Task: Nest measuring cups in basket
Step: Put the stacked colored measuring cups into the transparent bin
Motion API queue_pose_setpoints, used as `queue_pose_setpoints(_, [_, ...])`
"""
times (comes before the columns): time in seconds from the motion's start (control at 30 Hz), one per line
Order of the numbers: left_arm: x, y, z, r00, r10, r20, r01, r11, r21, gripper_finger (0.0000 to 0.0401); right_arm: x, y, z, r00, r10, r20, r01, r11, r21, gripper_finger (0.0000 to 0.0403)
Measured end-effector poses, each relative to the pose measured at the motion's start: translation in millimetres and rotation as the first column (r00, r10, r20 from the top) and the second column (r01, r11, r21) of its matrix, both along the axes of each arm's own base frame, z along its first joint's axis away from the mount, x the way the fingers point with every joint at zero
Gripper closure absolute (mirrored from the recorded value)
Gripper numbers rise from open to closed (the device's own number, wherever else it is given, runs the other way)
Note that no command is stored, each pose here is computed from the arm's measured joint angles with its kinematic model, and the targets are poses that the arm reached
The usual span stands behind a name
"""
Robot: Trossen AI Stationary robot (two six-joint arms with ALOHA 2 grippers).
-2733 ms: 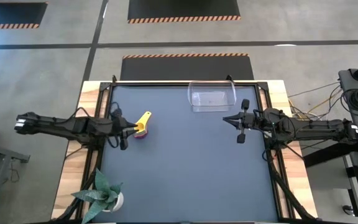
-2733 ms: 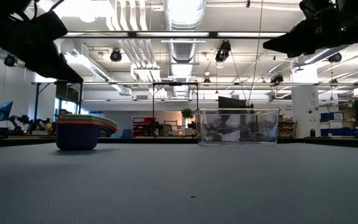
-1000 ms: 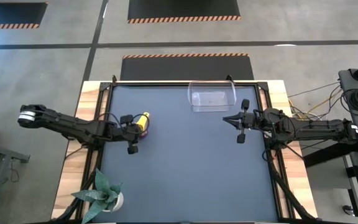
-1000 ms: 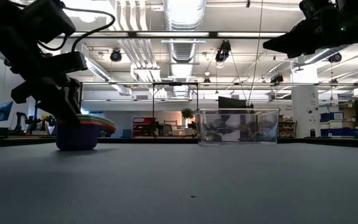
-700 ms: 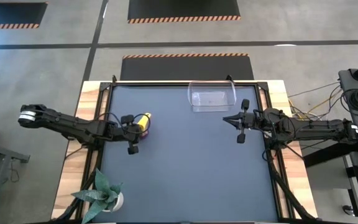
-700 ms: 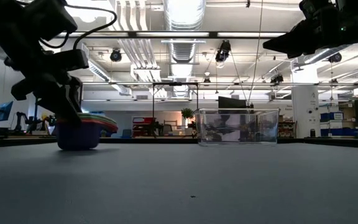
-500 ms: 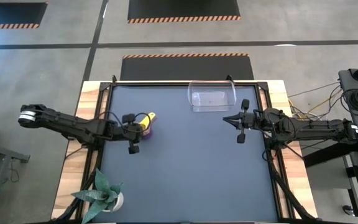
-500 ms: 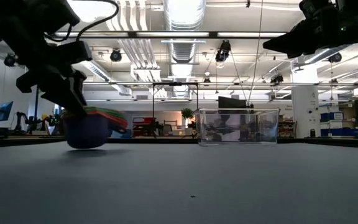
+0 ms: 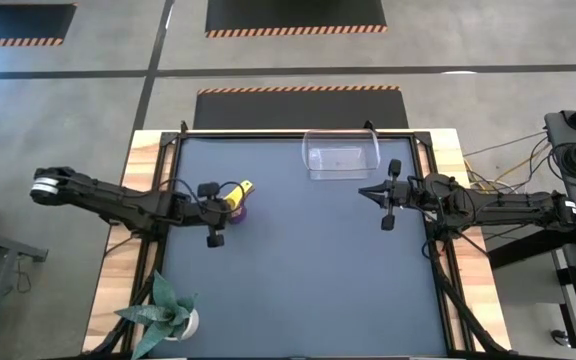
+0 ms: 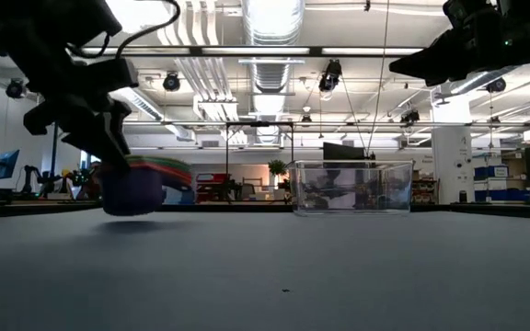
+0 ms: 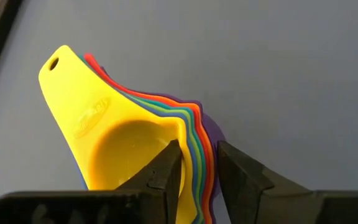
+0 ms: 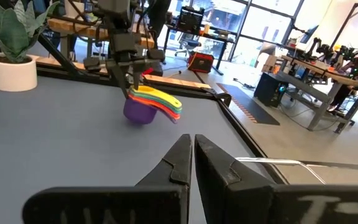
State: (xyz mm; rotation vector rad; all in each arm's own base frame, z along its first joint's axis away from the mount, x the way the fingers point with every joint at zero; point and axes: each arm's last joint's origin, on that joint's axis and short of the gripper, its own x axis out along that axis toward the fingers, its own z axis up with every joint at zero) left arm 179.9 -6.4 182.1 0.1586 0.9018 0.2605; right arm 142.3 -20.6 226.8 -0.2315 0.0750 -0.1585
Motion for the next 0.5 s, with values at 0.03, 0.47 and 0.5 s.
queue_pose_setpoints(0.03, [0, 0, -3, 1.0, 0.007, -0.011, -0.007, 1.0, -0.004, 0.0324, 0, 0, 0, 1.0, 0.0, 0.0, 0.0, 1.0, 0.0, 0.0394])
queue_pose_setpoints(0.47, [8, -1, -15, 0.997, 0.017, -0.071, -0.019, 1.0, -0.023, 0.0299, 0, 0, 0, 1.0, 0.0, 0.0, 0.0, 1.0, 0.0, 0.0394])
queue_pose_setpoints(0.5, [8, -1, -15, 0.997, 0.017, -0.073, -0.019, 1.0, -0.023, 0.0294, 0, 0, 0, 1.0, 0.0, 0.0, 0.0, 1.0, 0.0, 0.0394])
